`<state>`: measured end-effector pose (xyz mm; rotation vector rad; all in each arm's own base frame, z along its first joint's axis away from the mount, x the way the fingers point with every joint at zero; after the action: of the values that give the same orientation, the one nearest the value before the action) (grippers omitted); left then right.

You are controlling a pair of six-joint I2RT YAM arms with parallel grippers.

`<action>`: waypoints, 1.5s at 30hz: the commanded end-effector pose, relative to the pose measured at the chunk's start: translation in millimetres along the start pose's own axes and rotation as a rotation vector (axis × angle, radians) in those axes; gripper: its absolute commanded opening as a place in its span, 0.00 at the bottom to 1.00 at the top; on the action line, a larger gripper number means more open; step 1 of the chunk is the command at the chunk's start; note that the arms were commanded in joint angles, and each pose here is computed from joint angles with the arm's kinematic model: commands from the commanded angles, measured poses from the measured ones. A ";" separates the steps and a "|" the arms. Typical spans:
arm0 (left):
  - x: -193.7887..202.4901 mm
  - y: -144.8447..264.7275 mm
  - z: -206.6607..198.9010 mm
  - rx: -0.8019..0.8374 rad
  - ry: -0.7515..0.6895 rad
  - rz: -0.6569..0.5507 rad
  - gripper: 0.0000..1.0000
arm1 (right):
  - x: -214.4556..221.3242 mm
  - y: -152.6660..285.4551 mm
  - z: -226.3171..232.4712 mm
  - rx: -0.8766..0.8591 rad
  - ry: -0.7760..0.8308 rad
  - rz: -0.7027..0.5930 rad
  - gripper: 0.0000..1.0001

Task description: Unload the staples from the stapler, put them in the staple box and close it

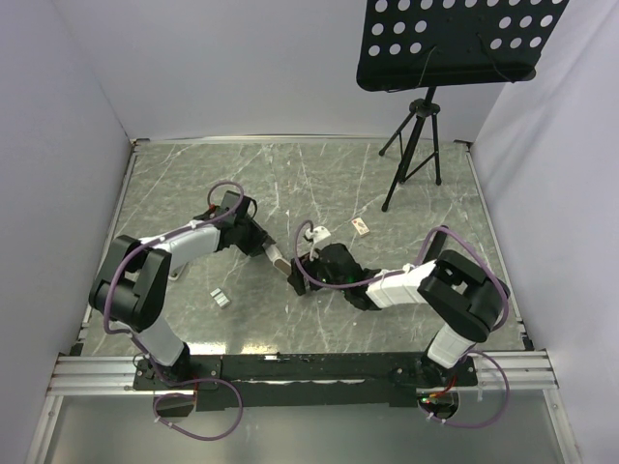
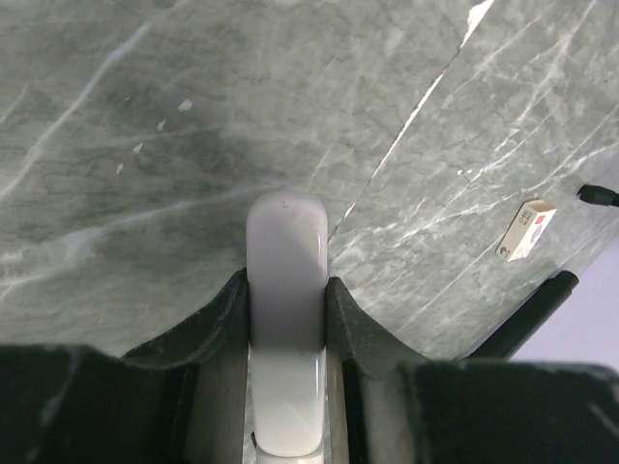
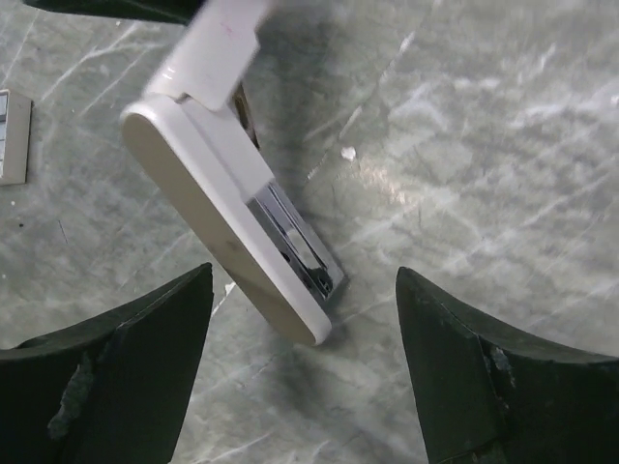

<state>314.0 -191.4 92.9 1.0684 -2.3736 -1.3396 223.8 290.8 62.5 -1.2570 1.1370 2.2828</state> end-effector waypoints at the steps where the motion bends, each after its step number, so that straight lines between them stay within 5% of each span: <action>1: 2.1 -2.8 12.4 -0.108 0.027 0.006 0.01 | -35.1 -14.8 18.2 -0.038 0.196 -0.137 0.81; 7: 7.0 -4.1 11.8 -0.099 0.059 0.040 0.01 | -30.5 -28.2 24.7 0.016 0.322 -0.145 0.65; 8: 6.8 -3.8 11.3 -0.099 0.072 0.042 0.01 | -28.7 -27.9 29.1 0.014 0.344 -0.146 0.59; 9: 6.8 -1.8 9.1 -0.101 0.077 0.043 0.01 | -29.0 -26.8 30.4 0.019 0.347 -0.146 0.42; 12: 1.4 11.8 -4.9 -0.091 0.097 0.030 0.01 | -44.8 -10.6 40.0 0.042 0.322 -0.158 0.27; 15: -1.3 25.4 -14.5 -0.060 0.114 -0.010 0.01 | -61.5 7.0 53.2 -0.004 0.263 -0.168 0.26; 22: 11.2 -8.1 26.4 -0.201 0.138 0.022 0.01 | -6.1 -23.8 35.3 0.050 0.204 -0.022 0.33; 29: -5.4 8.4 8.8 -0.201 0.115 -0.063 0.01 | -37.2 1.4 40.3 0.063 0.185 -0.084 0.76; 31: -12.0 15.6 1.2 -0.188 0.101 -0.096 0.01 | -42.5 5.8 41.8 0.043 0.213 -0.125 0.77; 39: 2.6 -0.2 16.4 -0.209 0.122 -0.017 0.01 | 0.0 -18.1 31.3 0.045 0.280 -0.027 0.56; 43: -9.1 12.3 0.3 -0.202 0.100 -0.067 0.01 | -20.1 -7.8 35.5 0.068 0.290 -0.075 0.20; 45: -18.1 30.3 -12.4 -0.201 0.066 -0.128 0.01 | -47.9 8.7 45.0 0.057 0.292 -0.120 0.18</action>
<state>306.3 -179.9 88.9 1.0806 -2.1064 -1.4934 209.6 328.4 70.7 -1.6544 1.2363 2.1128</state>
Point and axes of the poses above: each gripper's point midway between its finger pads, its own y axis back along the fingers, its own z axis along the line the jaws close on, x = y × z, the point moved 5 cm from there along y, back along the fingers, and after that the axes turned 1 degree about -y, right-handed, at the moved point
